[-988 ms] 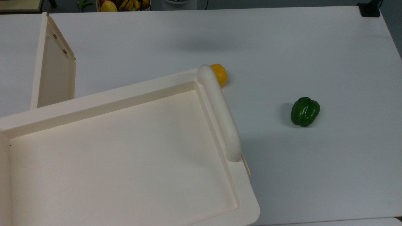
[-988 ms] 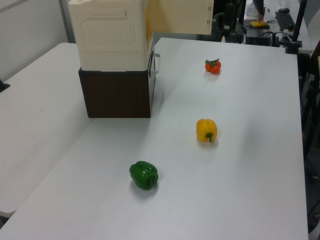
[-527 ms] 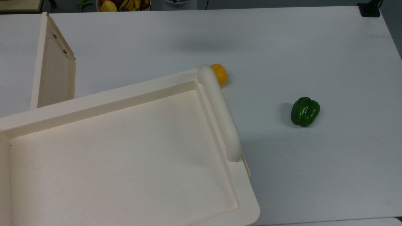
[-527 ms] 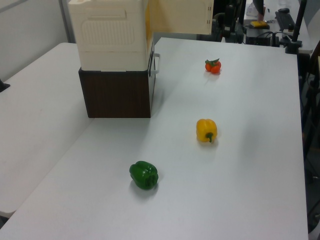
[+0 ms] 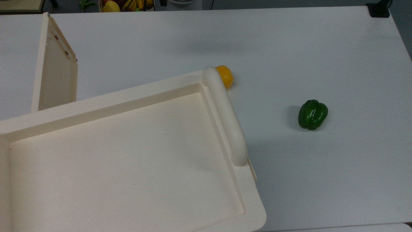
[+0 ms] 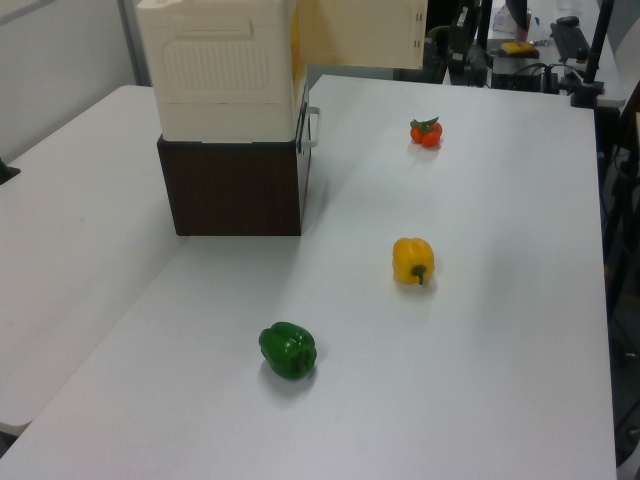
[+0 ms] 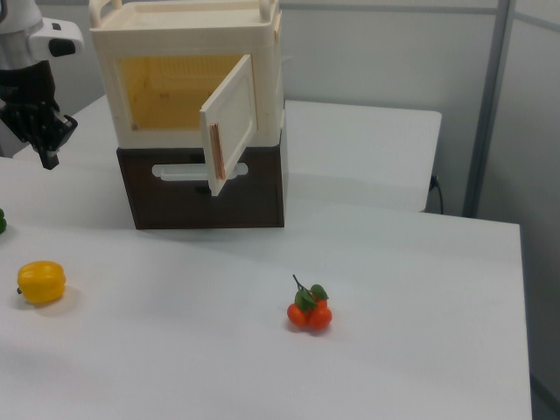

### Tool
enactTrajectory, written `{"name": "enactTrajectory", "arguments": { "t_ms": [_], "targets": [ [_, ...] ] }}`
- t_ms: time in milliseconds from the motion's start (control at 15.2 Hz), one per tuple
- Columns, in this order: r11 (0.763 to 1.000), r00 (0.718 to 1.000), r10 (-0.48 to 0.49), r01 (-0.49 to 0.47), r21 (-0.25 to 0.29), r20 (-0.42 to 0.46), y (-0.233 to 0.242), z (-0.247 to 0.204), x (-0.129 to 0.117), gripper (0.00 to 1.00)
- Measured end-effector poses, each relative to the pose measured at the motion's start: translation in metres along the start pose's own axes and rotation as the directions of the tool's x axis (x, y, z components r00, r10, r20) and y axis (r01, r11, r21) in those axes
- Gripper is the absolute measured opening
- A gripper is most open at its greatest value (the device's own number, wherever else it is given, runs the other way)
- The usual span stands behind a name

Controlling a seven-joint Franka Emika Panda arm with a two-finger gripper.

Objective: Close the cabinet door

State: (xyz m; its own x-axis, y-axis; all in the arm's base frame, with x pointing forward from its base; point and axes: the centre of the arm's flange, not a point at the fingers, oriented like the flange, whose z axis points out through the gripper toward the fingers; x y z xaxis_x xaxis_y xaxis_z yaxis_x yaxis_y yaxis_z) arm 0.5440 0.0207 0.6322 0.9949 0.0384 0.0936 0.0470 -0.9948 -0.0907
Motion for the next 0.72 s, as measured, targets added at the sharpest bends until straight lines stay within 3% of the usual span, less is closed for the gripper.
{"name": "enactTrajectory", "arguments": {
  "t_ms": [329, 724],
  "targets": [
    [0.999, 0.999, 0.035, -0.035, 0.019, -0.011, 0.016, -0.006, -0.001, 0.01],
    [0.999, 0.997, 0.033, -0.032, 0.004, -0.075, 0.106, -0.038, -0.017, 0.01]
  ]
}}
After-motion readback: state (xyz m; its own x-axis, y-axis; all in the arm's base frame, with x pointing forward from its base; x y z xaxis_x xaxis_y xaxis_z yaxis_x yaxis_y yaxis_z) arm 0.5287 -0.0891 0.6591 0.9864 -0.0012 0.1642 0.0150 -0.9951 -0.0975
